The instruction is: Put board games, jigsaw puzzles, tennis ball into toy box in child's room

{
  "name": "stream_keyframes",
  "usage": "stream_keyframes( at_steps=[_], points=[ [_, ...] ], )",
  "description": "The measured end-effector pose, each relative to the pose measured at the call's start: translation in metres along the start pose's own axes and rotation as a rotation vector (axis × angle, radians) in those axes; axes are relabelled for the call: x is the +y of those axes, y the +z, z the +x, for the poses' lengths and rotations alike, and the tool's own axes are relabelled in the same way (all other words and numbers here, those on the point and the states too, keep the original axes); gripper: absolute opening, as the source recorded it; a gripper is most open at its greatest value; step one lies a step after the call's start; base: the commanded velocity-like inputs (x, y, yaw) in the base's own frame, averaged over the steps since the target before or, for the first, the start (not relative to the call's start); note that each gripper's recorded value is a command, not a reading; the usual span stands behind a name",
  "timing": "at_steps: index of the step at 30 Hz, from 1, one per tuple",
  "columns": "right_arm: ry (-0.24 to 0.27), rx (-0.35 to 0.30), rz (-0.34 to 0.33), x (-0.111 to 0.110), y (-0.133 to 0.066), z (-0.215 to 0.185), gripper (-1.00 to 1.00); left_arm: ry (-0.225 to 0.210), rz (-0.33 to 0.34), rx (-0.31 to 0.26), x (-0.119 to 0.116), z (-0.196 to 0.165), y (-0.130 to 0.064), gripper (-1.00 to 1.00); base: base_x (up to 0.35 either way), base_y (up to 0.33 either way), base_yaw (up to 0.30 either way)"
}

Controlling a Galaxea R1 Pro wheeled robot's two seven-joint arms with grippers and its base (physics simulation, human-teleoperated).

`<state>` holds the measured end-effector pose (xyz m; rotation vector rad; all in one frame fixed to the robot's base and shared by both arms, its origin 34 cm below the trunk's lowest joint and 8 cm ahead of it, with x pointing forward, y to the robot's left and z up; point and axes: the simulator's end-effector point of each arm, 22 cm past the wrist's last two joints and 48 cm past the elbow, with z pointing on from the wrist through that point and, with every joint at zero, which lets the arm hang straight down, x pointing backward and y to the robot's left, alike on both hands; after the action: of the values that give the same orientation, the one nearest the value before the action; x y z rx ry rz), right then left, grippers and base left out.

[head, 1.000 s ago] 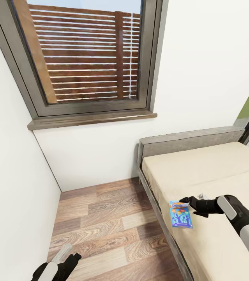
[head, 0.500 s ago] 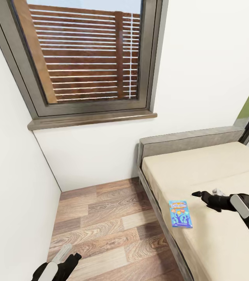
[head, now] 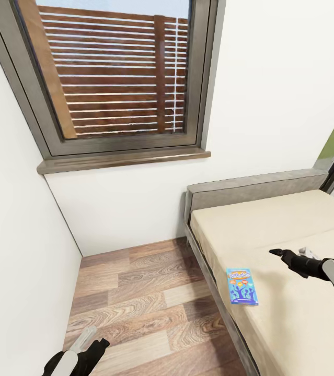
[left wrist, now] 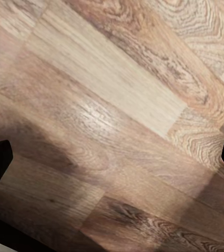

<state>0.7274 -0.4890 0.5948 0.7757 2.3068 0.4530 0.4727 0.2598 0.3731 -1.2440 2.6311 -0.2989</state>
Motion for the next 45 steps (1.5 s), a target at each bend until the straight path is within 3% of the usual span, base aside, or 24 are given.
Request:
stream_keyframes(
  at_steps=[8,14,21,30,45],
  points=[
    [0.004,-0.025,-0.002,-0.001,-0.002,-0.008,1.0,0.0,0.001,0.001,-0.001,0.001,0.0,1.0,0.0,0.0,0.0],
    [0.018,-0.05,-0.036,0.016,0.0,-0.02,1.0,-0.017,-0.114,-0.001,0.059,-0.001,0.0,1.0,0.0,0.0,0.0],
    [0.017,-0.051,-0.037,0.017,0.0,-0.021,1.0,-0.022,-0.21,0.02,0.116,0.006,-0.003,1.0,0.0,0.0,0.0],
    [0.017,-0.051,-0.037,0.017,0.0,-0.021,1.0,-0.031,-0.286,0.086,0.163,0.046,-0.005,1.0,0.0,0.0,0.0],
    [0.017,-0.052,-0.037,0.017,0.0,-0.021,1.0,-0.035,-0.304,0.103,0.172,0.054,-0.006,1.0,0.0,0.0,0.0]
  ],
)
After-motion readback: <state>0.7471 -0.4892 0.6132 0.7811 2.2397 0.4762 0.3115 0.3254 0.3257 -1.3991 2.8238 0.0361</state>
